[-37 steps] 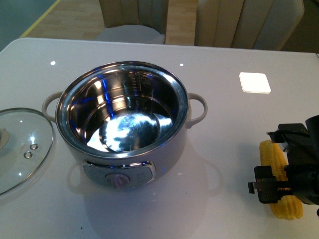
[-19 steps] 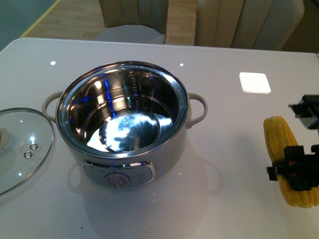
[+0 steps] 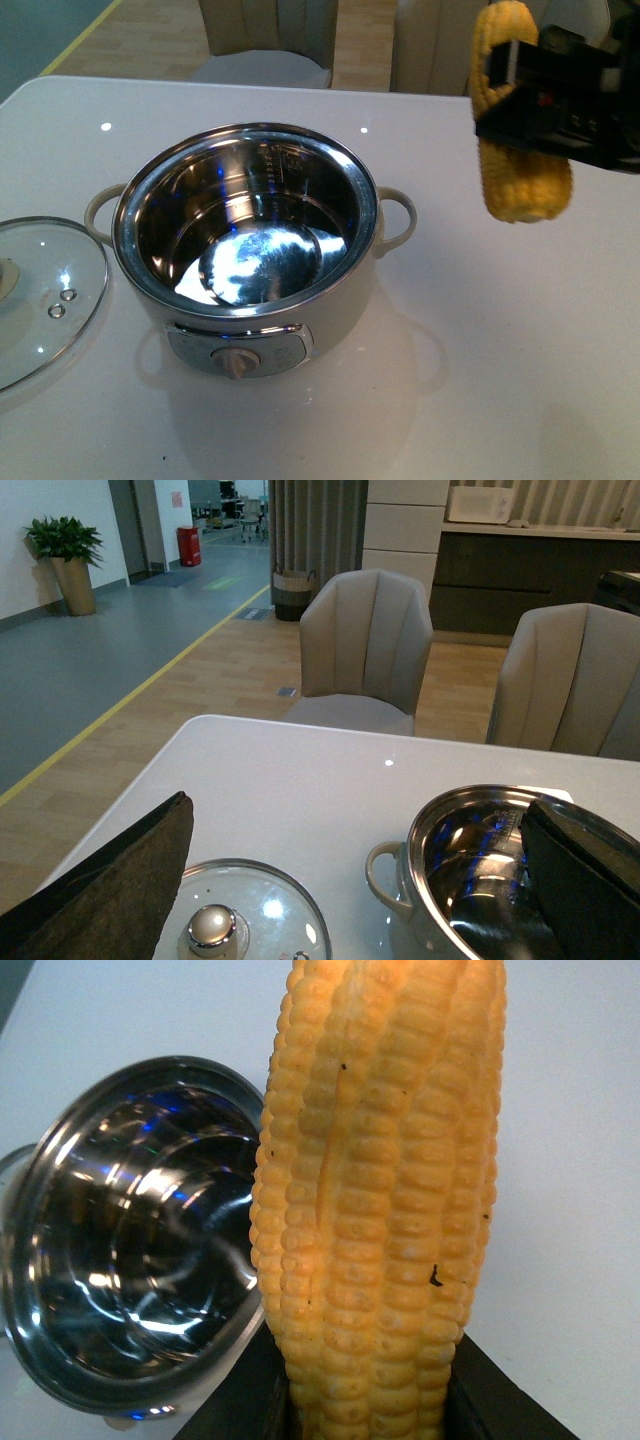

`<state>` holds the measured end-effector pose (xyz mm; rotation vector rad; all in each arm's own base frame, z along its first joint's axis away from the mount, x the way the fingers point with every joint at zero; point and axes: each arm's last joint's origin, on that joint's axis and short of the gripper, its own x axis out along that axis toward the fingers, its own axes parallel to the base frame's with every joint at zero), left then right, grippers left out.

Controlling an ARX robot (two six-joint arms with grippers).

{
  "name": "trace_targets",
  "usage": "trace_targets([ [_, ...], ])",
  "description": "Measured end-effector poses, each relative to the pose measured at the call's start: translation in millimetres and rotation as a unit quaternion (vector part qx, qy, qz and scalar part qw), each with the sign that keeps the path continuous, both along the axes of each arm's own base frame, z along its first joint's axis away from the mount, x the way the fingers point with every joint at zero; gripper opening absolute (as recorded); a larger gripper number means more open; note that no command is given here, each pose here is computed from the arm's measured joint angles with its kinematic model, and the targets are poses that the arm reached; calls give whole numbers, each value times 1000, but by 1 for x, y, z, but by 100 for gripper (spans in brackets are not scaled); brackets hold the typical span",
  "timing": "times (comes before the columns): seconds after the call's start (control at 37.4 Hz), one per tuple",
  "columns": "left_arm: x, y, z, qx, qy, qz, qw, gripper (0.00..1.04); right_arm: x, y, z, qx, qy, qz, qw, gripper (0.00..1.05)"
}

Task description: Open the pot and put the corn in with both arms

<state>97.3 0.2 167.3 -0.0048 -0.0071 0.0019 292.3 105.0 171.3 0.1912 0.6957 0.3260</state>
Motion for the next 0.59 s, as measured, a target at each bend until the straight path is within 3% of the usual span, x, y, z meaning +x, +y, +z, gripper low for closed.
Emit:
trace_targets([
  [0.59, 0, 0, 0, 0, 0, 0, 1000, 98, 52, 93, 6, 38, 33, 28, 998, 23],
])
